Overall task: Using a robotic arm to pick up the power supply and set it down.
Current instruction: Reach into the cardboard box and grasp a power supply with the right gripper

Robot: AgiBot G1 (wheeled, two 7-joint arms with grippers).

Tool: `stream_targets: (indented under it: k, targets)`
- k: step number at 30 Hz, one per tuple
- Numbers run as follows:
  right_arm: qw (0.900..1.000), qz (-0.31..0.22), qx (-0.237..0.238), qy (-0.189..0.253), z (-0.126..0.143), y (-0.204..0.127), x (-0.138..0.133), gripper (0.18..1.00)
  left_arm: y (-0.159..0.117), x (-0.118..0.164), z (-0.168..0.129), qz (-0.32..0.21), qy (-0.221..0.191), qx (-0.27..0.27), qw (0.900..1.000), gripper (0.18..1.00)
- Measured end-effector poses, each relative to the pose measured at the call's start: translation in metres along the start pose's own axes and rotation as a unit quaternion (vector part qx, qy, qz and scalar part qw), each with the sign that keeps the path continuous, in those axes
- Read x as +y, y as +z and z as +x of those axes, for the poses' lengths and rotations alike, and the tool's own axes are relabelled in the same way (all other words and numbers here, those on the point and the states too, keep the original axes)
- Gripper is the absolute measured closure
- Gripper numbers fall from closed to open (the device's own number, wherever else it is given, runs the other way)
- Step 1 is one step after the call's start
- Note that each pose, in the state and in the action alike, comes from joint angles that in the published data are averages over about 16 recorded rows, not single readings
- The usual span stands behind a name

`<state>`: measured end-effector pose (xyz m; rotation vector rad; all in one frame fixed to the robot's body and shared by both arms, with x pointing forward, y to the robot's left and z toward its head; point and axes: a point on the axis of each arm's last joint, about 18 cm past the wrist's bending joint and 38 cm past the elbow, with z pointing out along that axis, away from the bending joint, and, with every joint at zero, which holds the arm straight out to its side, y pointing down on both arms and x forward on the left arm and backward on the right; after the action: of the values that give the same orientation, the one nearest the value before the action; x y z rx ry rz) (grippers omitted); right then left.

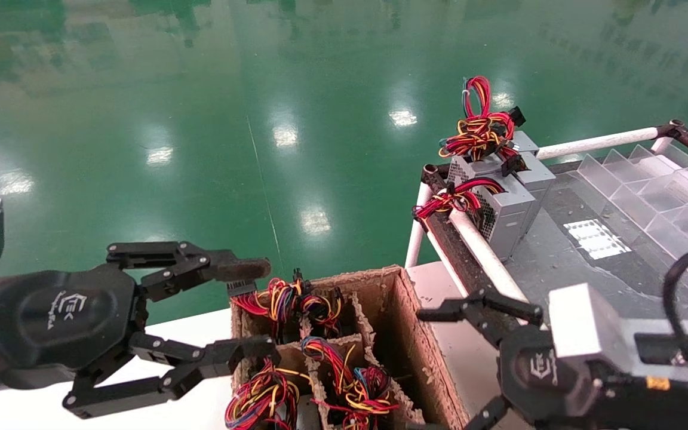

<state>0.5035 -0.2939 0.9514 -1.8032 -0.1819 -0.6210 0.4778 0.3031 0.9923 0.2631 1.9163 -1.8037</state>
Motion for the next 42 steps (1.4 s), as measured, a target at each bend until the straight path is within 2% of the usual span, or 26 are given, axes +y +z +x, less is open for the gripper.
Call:
stream_targets:
  k: [11,16,22,28,42]
  targets:
    - [0.999,-0.042,-0.022,-0.008,-0.001,0.033,0.028,0.178,0.0,0.0,0.0,0.0,0.0,0.0,1.0,0.426]
    - [0.998,-0.058,-0.029,-0.016,0.002,0.054,0.039,0.178,0.0,0.0,0.0,0.0,0.0,0.0,1.0,0.327]
    - [0.997,-0.073,-0.028,-0.03,0.01,0.074,0.05,0.178,0.0,0.0,0.0,0.0,0.0,0.0,1.0,0.249]
    - [0.995,-0.085,-0.028,-0.042,0.015,0.088,0.059,0.178,0.0,0.0,0.0,0.0,0.0,0.0,1.0,0.203]
    - [0.993,-0.099,-0.05,-0.043,0.008,0.095,0.076,0.194,0.0,0.0,0.0,0.0,0.0,0.0,1.0,0.184]
